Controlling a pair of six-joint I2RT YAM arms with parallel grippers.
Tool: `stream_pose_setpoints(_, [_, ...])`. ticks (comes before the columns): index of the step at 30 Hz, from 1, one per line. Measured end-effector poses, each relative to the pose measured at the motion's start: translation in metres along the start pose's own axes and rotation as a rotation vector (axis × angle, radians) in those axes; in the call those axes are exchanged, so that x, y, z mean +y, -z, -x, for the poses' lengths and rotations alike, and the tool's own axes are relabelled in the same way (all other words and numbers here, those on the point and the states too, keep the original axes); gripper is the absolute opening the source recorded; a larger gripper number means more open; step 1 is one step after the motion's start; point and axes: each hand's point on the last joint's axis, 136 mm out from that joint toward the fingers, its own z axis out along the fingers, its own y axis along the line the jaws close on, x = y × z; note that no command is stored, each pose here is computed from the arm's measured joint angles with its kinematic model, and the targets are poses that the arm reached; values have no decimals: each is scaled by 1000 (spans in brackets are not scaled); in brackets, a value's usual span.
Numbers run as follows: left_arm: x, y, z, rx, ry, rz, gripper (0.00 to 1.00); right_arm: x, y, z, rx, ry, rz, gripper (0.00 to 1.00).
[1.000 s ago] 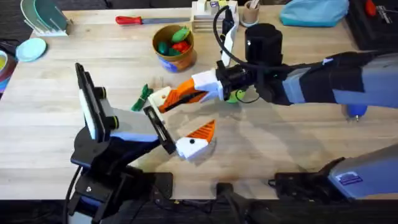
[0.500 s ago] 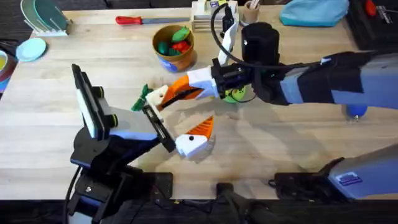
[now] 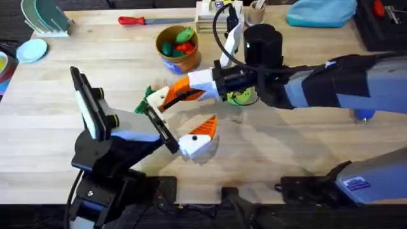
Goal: Pick up the gripper from the table and insert it into the empty holder that is missing its gripper. Then pick up a screw, insert it into the mounting hole, and use the screwdriver to tighten it. Finally, clean up the table by picking up the vegetable and placing it into the bucket.
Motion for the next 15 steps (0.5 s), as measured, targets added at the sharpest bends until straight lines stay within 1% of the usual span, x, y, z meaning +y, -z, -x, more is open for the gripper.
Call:
stream_pose_setpoints(3, [0,0,0,0,0,1,992,0,0,0,1,-3,0,24])
stream_pose_setpoints(5, [0,0,0,0,-1,1,992,0,0,0,2,-5,0,154])
stream_pose_setpoints(7, [-4,0,0,1,-10,-21,992,-1,-1,-3,13,-10,-1,364])
stream_pose_setpoints(8, [-5,0,0,3,-13,-25,992,-1,-2,-5,22,-12,0,427])
stream_pose_setpoints(13, [-9,0,0,3,-35,-47,992,-2,4,-6,46,-22,11,706])
stream_pose_setpoints(15, [-13,0,-1,7,-38,-72,992,-2,6,-8,61,-22,21,745])
